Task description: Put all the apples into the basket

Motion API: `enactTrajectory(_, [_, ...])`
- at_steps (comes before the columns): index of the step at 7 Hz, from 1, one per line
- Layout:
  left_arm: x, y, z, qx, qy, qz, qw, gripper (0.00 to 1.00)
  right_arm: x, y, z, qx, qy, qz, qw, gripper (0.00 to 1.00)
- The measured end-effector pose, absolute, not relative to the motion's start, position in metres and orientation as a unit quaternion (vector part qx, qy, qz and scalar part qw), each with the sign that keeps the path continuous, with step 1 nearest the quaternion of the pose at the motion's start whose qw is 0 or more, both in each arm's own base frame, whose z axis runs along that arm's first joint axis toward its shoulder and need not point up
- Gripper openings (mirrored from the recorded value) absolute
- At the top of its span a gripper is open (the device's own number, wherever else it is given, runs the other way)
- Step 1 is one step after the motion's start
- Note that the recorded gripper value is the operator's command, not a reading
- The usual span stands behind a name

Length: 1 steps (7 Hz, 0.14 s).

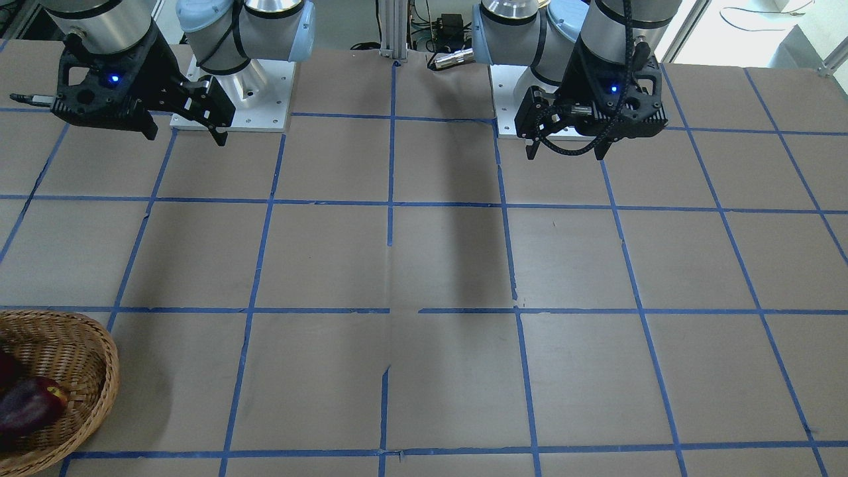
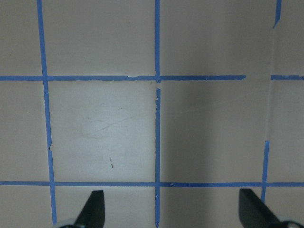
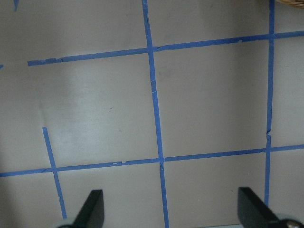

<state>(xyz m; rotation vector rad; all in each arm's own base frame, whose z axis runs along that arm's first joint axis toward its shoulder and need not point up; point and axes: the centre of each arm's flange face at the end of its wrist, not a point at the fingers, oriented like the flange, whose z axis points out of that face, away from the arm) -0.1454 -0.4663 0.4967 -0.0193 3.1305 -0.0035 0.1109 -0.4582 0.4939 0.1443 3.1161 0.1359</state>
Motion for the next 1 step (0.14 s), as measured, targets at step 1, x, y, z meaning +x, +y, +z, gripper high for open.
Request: enactTrajectory(1, [-0.1460, -0.4662, 0.4967, -0.006, 1.000, -0.001, 0.006, 1.00, 0.1104, -0.4561, 0.4961, 0.046, 0.998, 0.043, 0.011, 1.00])
